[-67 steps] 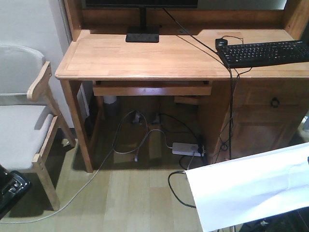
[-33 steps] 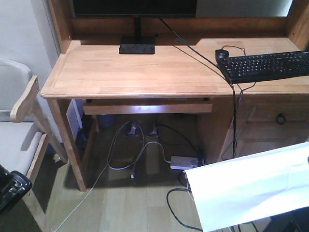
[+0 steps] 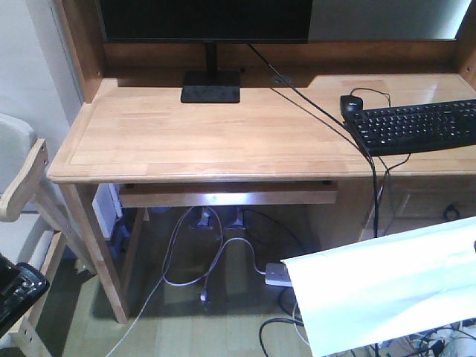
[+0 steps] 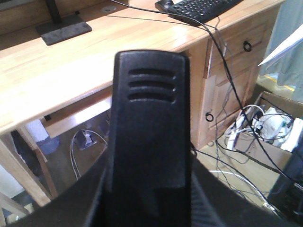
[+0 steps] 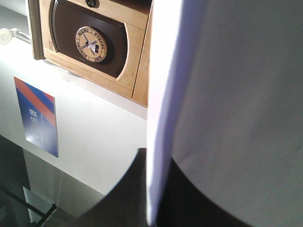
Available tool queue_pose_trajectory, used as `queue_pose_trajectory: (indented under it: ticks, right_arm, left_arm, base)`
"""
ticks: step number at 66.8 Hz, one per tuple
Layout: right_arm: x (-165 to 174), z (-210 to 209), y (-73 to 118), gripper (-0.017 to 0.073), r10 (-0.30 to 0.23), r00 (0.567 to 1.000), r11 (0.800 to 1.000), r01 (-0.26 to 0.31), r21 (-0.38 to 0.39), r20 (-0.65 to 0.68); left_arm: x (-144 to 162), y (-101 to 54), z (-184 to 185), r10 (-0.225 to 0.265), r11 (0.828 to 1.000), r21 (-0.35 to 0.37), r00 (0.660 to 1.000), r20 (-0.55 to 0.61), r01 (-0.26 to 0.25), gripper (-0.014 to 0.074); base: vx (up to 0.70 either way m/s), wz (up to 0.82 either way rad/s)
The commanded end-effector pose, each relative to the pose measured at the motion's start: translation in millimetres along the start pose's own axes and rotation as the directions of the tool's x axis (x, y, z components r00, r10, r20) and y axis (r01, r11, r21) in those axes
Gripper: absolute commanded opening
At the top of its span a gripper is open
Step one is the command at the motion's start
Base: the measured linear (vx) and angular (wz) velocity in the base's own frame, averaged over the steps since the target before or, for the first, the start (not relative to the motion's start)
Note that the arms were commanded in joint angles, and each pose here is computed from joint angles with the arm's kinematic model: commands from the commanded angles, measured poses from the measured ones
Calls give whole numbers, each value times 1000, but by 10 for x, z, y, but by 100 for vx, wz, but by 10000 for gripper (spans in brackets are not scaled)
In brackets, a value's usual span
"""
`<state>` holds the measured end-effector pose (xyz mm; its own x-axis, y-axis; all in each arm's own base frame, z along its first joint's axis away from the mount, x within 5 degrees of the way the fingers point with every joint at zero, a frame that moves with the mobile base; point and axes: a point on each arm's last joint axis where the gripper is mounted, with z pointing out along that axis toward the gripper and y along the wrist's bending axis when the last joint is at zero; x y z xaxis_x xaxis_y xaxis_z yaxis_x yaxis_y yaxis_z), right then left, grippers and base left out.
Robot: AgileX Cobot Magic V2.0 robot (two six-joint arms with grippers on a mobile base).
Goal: Grab stapler and paper to desk for stapling
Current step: 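Approach the desk surface in front of the monitor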
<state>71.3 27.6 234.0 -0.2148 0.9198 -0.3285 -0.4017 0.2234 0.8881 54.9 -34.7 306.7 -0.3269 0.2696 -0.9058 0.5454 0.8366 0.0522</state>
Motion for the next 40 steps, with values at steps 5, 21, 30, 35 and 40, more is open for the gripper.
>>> queue_pose_trajectory:
  ticks: [5, 21, 30, 35, 40]
  right_arm:
    - [-1, 1, 49, -5, 2, 1000, 998, -2, -61, 3]
    - [-1, 1, 49, -5, 2, 1000, 998, -2, -61, 3]
    - [-1, 1, 49, -5, 2, 1000, 998, -2, -61, 3]
    - [-1, 1, 49, -5, 2, 1000, 998, -2, -61, 3]
    - [-1, 1, 49, -5, 2, 1000, 998, -2, -61, 3]
  left_arm:
    - [-185, 8, -51, -9, 1000, -3, 990, 137, 9, -7]
    - [-185, 8, -51, -9, 1000, -3, 990, 137, 9, -7]
    - [-185, 8, -51, -9, 1000, -3, 990, 137, 9, -7]
    - [-185, 8, -51, -9, 1000, -3, 990, 137, 9, -7]
    - [-185, 8, -51, -9, 1000, -3, 990, 137, 9, -7]
  base:
    - [19, 0]
    - [17, -1]
    - [14, -2]
    - [13, -2]
    - [13, -3]
